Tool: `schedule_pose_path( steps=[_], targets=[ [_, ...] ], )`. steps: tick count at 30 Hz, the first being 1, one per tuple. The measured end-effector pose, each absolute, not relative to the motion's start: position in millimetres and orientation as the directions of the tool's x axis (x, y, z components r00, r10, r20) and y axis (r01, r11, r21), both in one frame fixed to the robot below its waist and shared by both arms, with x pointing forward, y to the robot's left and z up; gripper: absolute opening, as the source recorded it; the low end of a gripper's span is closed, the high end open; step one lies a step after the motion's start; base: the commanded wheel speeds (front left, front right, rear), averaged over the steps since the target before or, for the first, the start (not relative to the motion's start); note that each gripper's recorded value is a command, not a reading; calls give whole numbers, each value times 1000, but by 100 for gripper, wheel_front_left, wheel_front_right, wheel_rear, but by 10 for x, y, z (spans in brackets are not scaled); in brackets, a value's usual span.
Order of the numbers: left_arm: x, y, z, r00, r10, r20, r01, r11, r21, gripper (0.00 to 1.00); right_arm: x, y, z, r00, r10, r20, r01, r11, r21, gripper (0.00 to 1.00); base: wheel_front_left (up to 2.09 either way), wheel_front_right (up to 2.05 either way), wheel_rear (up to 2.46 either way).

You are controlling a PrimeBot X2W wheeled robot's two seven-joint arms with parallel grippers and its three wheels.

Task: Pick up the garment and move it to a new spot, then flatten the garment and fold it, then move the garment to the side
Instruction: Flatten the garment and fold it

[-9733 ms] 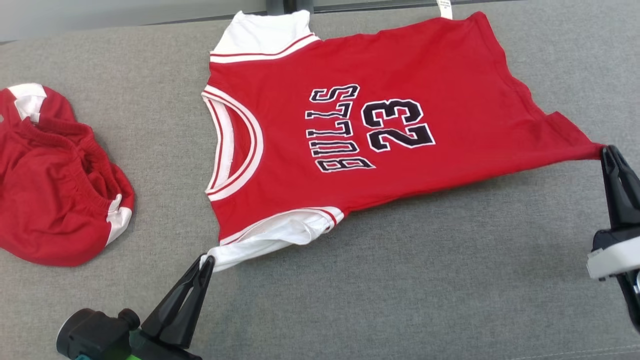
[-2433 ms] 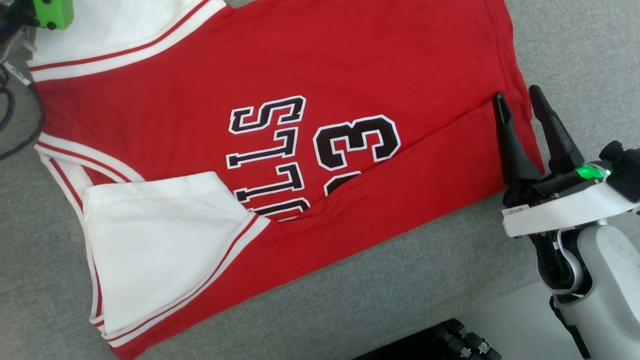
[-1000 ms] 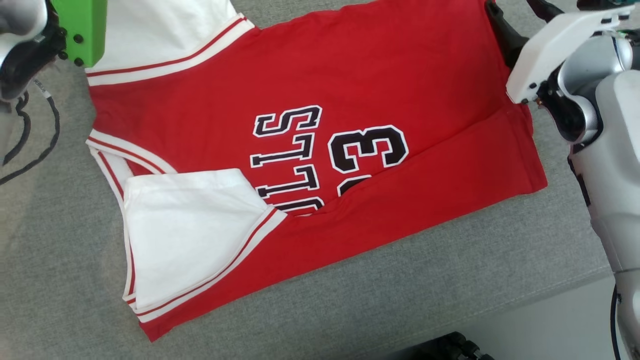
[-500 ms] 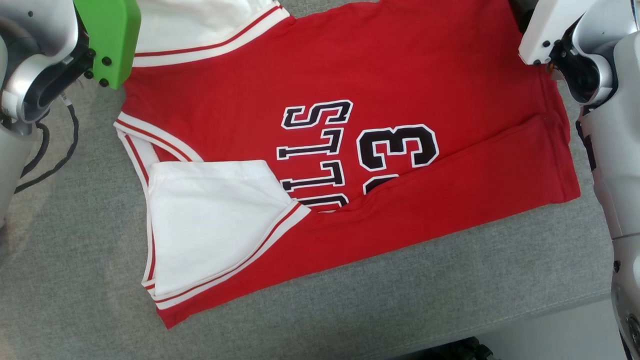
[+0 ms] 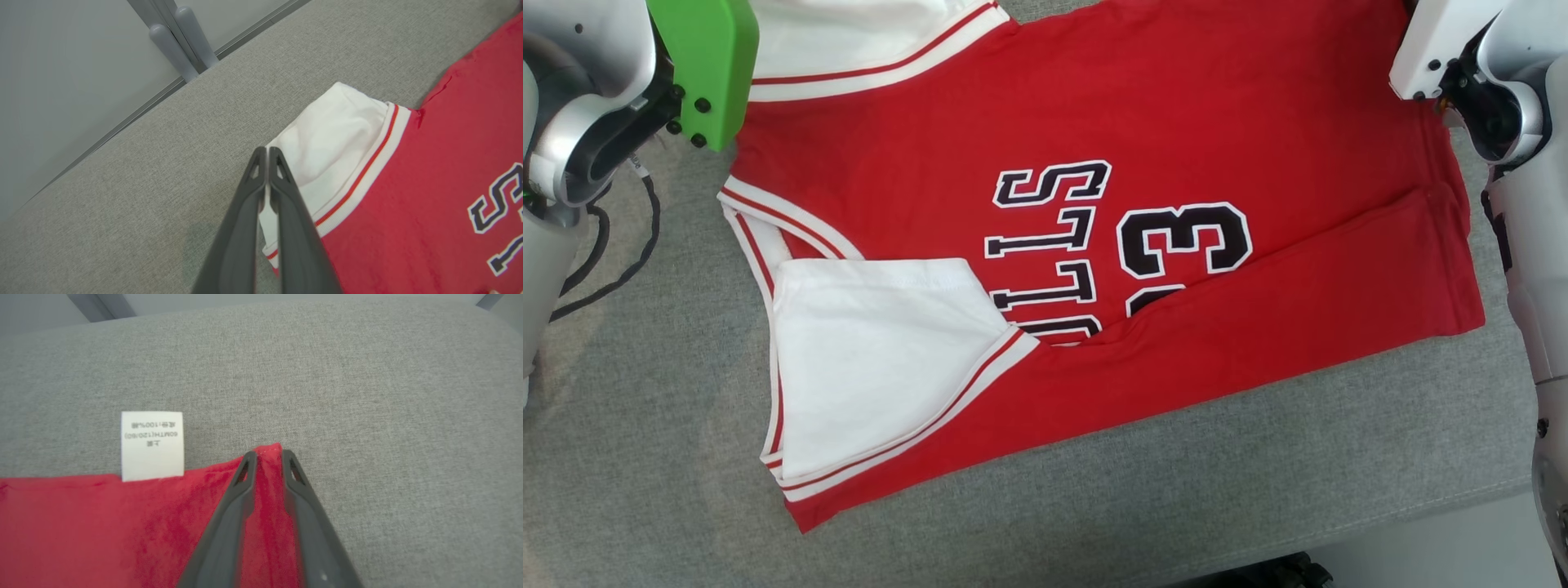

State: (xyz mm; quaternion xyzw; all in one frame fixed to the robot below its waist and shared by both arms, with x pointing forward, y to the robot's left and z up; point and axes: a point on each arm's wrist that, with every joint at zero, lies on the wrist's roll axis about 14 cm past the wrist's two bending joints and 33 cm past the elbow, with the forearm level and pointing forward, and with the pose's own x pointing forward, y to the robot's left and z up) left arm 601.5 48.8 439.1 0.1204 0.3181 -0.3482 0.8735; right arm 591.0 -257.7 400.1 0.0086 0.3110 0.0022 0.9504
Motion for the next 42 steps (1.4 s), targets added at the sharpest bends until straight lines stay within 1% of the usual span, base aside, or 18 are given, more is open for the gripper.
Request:
schedule_pose_path(
  steps=[8, 12, 20, 28, 34, 37, 42],
  targets=[
    [6026, 523, 4469, 579, -534, -615, 678, 735, 1, 0, 5942, -2605, 4090, 824, 3, -567, 4, 1000, 12, 0, 0, 0, 0],
    [6001, 510, 4592, 599, -556, -577, 682, 732, 3, 0, 5971, -2616, 4256, 853, 9, -522, 1, 1000, 20, 0, 0, 0, 0],
    [5801, 528, 4922, 635, -616, -467, 692, 722, -10, 0, 5788, -2691, 4494, 893, 19, -449, 2, 999, 47, 0, 0, 0, 0],
    [5345, 670, 5164, 663, -639, -390, 689, 725, -17, 0, 5480, -2719, 4841, 933, 41, -358, -13, 997, 80, 0, 0, 0, 0],
    [4954, 753, 5285, 668, -644, -374, 680, 732, -46, 0, 5195, -2814, 4959, 935, 26, -354, -3, 998, 64, 0, 0, 0, 0],
    [4799, 824, 5352, 684, -634, -362, 667, 744, -44, 0, 5075, -2820, 4943, 931, 23, -366, 1, 998, 66, 0, 0, 0, 0],
    [4532, 875, 5282, 677, -627, -386, 649, 755, -89, 0, 4915, -2830, 4844, 919, 18, -395, 14, 997, 78, 0, 0, 0, 0]
  ],
)
